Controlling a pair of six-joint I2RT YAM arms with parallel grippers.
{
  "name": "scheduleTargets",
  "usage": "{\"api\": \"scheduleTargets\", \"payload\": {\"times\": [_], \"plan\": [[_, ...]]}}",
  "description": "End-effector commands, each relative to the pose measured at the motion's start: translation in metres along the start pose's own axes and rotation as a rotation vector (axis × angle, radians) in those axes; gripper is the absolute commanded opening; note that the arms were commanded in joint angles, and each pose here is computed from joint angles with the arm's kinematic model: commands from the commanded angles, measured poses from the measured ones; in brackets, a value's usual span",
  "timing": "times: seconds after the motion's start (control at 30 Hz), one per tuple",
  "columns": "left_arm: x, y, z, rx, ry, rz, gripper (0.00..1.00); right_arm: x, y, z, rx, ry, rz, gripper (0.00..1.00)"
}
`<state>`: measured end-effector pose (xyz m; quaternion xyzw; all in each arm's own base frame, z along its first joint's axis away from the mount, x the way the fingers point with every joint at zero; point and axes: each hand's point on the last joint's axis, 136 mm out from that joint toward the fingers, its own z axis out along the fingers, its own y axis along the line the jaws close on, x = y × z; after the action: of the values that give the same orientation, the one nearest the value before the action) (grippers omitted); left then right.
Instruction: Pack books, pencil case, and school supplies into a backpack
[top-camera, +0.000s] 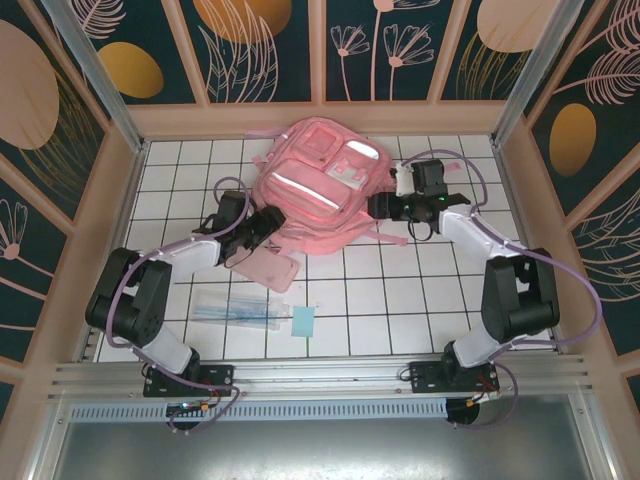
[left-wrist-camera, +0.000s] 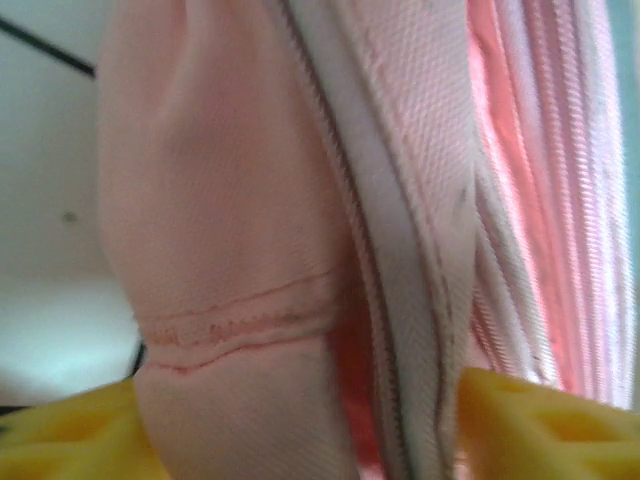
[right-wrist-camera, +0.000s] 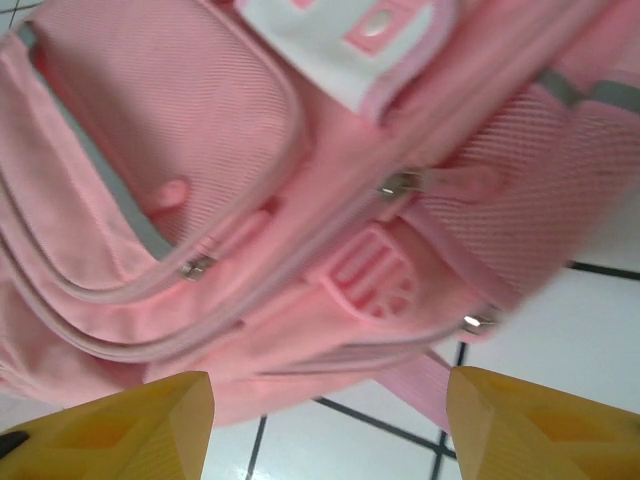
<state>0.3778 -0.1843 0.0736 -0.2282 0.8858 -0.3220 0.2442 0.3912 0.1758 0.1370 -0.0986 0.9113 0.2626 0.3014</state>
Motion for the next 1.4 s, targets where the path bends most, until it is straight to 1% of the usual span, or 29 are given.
{"api": "scheduleTargets", "payload": {"times": [0.0,0.03,0.13,0.23,0.27,0.3,0.37,0.43,0.5,0.6,0.73,0.8,0.9,0.93,1.13,1.27,1.37], "plan": [[-0.004,-0.002,-0.001,-0.018,-0.001,0.061,0.85,-0.020,0.005,0.018,-0.038,-0.036,-0.052,0.64],[-0.006,-0.004,-0.004,-0.022,-0.008,0.062,0.89,-0.023,0.001,0.022,-0.020,-0.039,-0.055,0.63],[-0.019,-0.013,-0.021,-0.044,-0.059,0.095,0.91,-0.029,-0.016,0.029,0.055,-0.036,-0.085,0.59],[-0.041,-0.027,-0.047,-0.074,-0.153,0.146,0.91,-0.033,-0.033,0.034,0.120,-0.021,-0.115,0.56],[-0.049,-0.032,-0.056,-0.080,-0.188,0.157,0.97,-0.034,-0.038,0.035,0.136,-0.019,-0.120,0.53],[-0.055,-0.039,-0.063,-0.074,-0.216,0.167,0.98,-0.036,-0.043,0.036,0.148,-0.017,-0.124,0.50],[-0.066,-0.054,-0.072,-0.046,-0.248,0.178,0.99,-0.037,-0.050,0.040,0.168,-0.002,-0.153,0.46],[-0.071,-0.071,-0.073,0.003,-0.253,0.175,0.99,-0.038,-0.054,0.046,0.176,0.014,-0.198,0.47],[-0.072,-0.082,-0.066,0.058,-0.242,0.152,0.99,-0.038,-0.056,0.052,0.155,0.041,-0.241,0.51],[-0.070,-0.089,-0.044,0.118,-0.201,0.092,0.98,-0.037,-0.062,0.063,0.120,0.085,-0.272,0.56],[-0.064,-0.085,-0.013,0.156,-0.151,0.012,0.98,-0.038,-0.061,0.077,0.051,0.119,-0.275,0.61],[-0.062,-0.081,-0.004,0.163,-0.141,-0.011,0.98,-0.041,-0.058,0.082,0.023,0.106,-0.281,0.64],[-0.057,-0.071,0.007,0.144,-0.122,-0.024,0.98,-0.045,-0.054,0.087,-0.021,0.099,-0.271,0.65],[-0.052,-0.061,0.016,0.119,-0.104,-0.032,0.98,-0.044,-0.054,0.089,-0.031,0.104,-0.259,0.66],[-0.042,-0.036,0.036,0.062,-0.078,-0.053,0.98,-0.032,-0.038,0.099,-0.142,0.128,-0.223,0.66],[-0.038,-0.026,0.044,0.040,-0.062,-0.062,0.98,-0.016,-0.052,0.108,-0.077,0.179,-0.202,0.66],[-0.037,-0.023,0.048,0.038,-0.061,-0.076,0.97,-0.001,-0.057,0.113,-0.062,0.234,-0.174,0.66]]}}
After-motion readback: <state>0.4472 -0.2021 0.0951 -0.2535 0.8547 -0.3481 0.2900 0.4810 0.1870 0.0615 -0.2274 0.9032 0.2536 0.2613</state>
